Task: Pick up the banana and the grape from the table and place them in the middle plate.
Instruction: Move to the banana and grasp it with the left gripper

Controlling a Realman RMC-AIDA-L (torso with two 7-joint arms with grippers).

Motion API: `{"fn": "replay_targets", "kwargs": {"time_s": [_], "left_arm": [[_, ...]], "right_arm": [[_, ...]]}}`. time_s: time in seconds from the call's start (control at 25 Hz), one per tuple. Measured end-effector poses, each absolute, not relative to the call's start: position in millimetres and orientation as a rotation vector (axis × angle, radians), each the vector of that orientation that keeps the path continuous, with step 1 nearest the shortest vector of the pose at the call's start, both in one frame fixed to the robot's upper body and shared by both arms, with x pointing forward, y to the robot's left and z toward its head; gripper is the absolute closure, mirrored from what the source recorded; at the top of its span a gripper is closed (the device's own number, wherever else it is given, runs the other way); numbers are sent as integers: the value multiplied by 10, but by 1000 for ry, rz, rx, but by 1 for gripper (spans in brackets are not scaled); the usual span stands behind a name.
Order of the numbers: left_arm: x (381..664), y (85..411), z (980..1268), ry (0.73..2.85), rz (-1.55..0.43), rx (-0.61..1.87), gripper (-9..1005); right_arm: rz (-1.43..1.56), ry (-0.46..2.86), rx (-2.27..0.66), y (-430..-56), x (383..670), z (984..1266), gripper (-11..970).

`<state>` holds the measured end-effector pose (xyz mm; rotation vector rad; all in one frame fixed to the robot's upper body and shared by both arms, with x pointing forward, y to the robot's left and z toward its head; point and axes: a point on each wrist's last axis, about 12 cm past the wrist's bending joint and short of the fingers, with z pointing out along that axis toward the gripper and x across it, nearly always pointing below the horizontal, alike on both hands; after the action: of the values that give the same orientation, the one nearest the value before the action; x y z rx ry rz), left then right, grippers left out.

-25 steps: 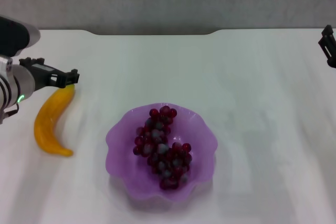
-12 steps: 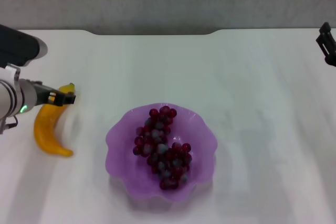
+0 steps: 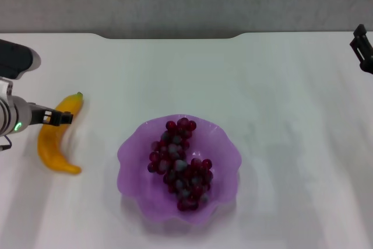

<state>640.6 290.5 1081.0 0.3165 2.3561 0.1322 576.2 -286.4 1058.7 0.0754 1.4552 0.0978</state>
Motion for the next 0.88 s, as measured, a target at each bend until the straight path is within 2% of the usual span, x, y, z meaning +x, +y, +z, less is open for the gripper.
{"fn": "replay_targets", "kwargs": {"time_s": [0.88], "left_arm": [[6348, 2903, 10626, 2411, 106, 272, 120]], "right_arm": [[102, 1456, 91, -2852, 5751, 10578, 133]]}}
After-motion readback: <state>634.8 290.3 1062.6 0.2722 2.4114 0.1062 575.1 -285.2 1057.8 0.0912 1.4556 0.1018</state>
